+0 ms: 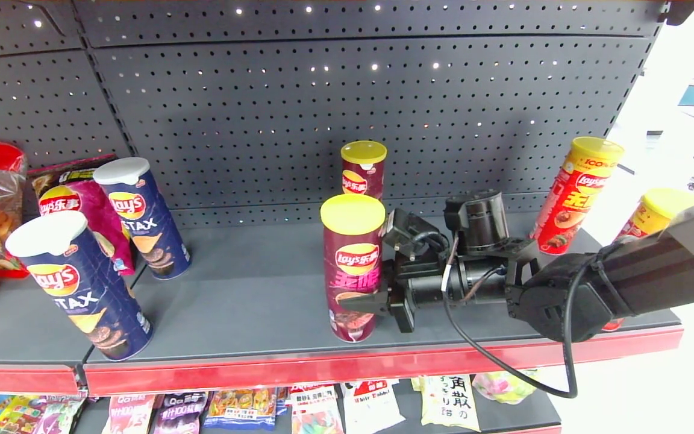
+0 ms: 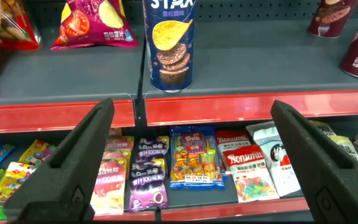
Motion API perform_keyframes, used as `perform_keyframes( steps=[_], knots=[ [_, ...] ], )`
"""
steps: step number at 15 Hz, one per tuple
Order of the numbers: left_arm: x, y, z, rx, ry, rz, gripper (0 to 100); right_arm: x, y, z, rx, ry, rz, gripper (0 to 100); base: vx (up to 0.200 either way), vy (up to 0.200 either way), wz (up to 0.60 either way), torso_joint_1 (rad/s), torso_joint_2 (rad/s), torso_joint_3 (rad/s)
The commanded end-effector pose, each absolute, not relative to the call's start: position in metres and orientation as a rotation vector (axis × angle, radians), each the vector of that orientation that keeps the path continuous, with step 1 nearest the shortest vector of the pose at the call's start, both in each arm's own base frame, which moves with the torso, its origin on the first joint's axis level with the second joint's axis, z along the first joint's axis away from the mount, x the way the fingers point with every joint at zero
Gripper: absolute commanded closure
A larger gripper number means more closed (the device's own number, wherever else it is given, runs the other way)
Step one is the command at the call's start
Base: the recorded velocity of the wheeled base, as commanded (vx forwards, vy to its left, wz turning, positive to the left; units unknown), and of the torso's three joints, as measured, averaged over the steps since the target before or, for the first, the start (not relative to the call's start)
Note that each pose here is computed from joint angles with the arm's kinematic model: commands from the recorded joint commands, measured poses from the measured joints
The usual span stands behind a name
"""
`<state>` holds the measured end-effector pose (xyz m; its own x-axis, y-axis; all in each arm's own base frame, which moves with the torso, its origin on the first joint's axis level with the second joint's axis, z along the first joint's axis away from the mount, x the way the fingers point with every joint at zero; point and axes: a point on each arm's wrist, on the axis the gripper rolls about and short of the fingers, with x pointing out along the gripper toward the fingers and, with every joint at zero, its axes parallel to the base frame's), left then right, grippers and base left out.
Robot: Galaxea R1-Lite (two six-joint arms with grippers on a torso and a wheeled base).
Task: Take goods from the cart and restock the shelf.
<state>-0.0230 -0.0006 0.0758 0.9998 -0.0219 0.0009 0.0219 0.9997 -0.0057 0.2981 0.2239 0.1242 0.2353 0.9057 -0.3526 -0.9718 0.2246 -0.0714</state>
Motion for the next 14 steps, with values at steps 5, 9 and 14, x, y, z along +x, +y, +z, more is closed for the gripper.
perform_keyframes(
  steps=[5,9,14],
  knots=[
    [-0.023,-0.001,0.076,-0.006,0.000,-0.021,0,0.294,0.219,0.127,-0.309,0.250,1.311,100,0.000,0.000,0.00,0.000,0.00,0.000],
    [-0.023,-0.001,0.076,-0.006,0.000,-0.021,0,0.291,0.214,0.126,-0.310,0.260,1.308,100,0.000,0.000,0.00,0.000,0.00,0.000],
    [-0.023,-0.001,0.076,-0.006,0.000,-0.020,0,0.291,0.210,0.126,-0.326,0.254,1.303,100,0.000,0.000,0.00,0.000,0.00,0.000]
  ],
)
